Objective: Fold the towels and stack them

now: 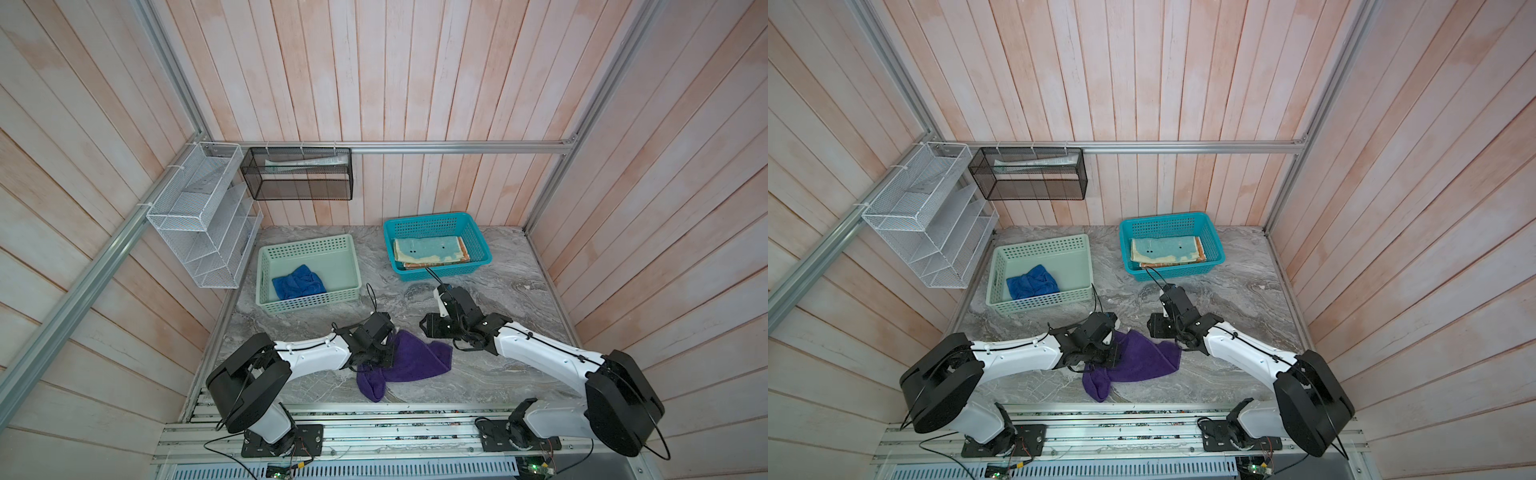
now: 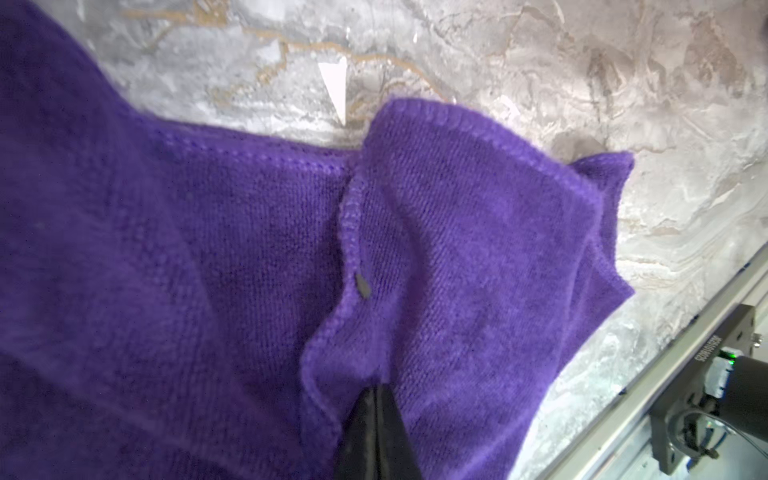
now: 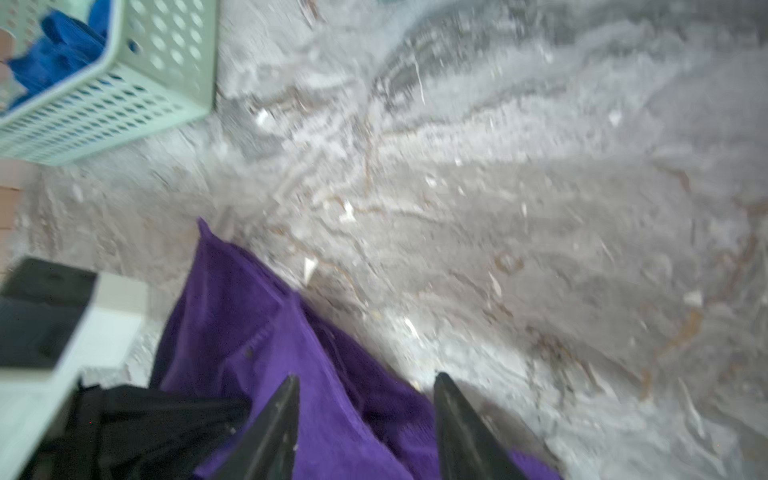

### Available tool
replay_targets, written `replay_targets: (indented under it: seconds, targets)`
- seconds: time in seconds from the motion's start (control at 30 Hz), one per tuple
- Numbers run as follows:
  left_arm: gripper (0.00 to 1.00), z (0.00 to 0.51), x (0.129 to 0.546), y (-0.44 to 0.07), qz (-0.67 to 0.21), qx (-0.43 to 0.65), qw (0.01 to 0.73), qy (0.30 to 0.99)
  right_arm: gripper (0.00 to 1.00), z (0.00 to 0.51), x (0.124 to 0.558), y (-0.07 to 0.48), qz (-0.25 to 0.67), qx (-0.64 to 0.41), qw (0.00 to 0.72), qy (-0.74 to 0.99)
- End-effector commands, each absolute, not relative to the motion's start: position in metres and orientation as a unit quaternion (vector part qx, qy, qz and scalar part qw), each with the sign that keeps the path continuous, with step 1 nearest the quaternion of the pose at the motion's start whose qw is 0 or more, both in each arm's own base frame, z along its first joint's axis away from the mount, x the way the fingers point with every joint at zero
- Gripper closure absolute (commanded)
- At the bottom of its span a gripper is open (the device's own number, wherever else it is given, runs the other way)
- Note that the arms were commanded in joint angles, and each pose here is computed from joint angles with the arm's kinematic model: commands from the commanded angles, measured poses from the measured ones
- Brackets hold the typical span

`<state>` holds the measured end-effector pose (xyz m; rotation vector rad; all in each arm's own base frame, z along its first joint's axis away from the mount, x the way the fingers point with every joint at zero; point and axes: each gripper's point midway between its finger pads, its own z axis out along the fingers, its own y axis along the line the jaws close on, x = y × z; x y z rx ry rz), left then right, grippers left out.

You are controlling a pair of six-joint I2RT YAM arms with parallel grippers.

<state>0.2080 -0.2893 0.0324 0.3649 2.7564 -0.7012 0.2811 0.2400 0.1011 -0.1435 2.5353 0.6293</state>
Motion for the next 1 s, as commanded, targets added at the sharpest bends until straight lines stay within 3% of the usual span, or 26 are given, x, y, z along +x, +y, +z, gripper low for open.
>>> replay_targets:
  seconds: [0.0,0.4,0.47,0.53,0.6,0.67,0.73,0.97]
  targets:
    - [0.93,0.034,0.210,-0.287,-0.237,0.123,0.148,0.952,0.46,0.090,0.294,0.268,0.240,-0.089,0.232,0.938]
    - [0.93,0.038,0.211,-0.284,-0.238,0.120,0.161,0.950,0.43,0.034,0.269,0.321,0.233,-0.127,0.113,0.958]
    - [0.93,0.040,0.212,-0.282,-0.234,0.121,0.165,0.950,0.49,0.033,0.260,0.328,0.244,-0.135,0.097,0.955]
    - [0.93,0.042,0.213,-0.281,-0.230,0.122,0.170,0.950,0.67,0.037,0.255,0.335,0.255,-0.146,0.092,0.951]
    - [0.93,0.047,0.216,-0.279,-0.228,0.122,0.178,0.950,0.86,0.047,0.254,0.340,0.264,-0.155,0.101,0.947]
    - [0.93,0.052,0.219,-0.277,-0.221,0.120,0.186,0.950,0.98,0.062,0.259,0.342,0.271,-0.161,0.119,0.942]
    - [0.90,0.061,0.224,-0.274,-0.214,0.118,0.199,0.949,1.00,0.084,0.268,0.342,0.270,-0.170,0.154,0.935]
    - [0.63,0.133,0.253,-0.245,-0.198,0.085,0.299,0.930,1.00,0.203,0.302,0.339,0.270,-0.213,0.335,0.877]
